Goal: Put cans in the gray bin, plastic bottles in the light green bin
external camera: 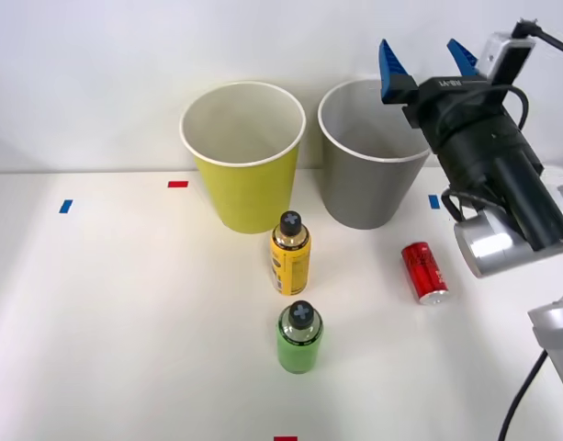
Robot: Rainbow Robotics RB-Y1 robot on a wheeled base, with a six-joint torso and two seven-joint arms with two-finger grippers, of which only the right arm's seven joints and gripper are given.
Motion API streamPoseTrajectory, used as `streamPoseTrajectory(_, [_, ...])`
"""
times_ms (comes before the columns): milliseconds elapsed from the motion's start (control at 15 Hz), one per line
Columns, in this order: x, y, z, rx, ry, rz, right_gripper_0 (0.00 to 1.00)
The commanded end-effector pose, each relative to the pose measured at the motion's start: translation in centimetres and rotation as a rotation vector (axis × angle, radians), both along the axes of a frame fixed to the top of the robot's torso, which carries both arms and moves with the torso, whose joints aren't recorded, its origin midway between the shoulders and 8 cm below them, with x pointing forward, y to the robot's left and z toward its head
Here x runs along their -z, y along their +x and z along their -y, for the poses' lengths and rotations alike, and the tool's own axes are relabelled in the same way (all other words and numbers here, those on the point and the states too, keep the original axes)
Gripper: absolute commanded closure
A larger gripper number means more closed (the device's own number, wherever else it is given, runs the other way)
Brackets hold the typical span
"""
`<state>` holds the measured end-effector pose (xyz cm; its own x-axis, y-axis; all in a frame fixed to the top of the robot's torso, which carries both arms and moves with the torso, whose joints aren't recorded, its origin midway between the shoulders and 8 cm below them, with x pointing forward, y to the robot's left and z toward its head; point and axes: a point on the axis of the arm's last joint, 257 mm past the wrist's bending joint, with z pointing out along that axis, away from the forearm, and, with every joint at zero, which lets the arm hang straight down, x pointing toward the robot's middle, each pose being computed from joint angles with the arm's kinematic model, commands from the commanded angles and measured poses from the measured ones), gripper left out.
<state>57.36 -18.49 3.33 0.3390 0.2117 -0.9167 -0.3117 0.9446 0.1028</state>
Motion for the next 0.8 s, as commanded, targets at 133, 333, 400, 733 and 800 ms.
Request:
streamPoseTrajectory(133, [1.4,-3.7,2.0,0.022,0.007,-0.004,0.00])
streamPoseTrajectory(333, [3.0,-7.2,3.6,0.032,0.027,-0.002,0.00])
streamPoseTrajectory(400, [3.8,-8.3,4.3,0.037,0.037,0.001,0.00])
streamPoseTrajectory(733, [8.8,-13.9,6.8,0.053,0.049,-0.004,0.00])
streamPoseTrajectory(800, [9.8,-14.7,7.1,0.060,0.051,-0.014,0.00])
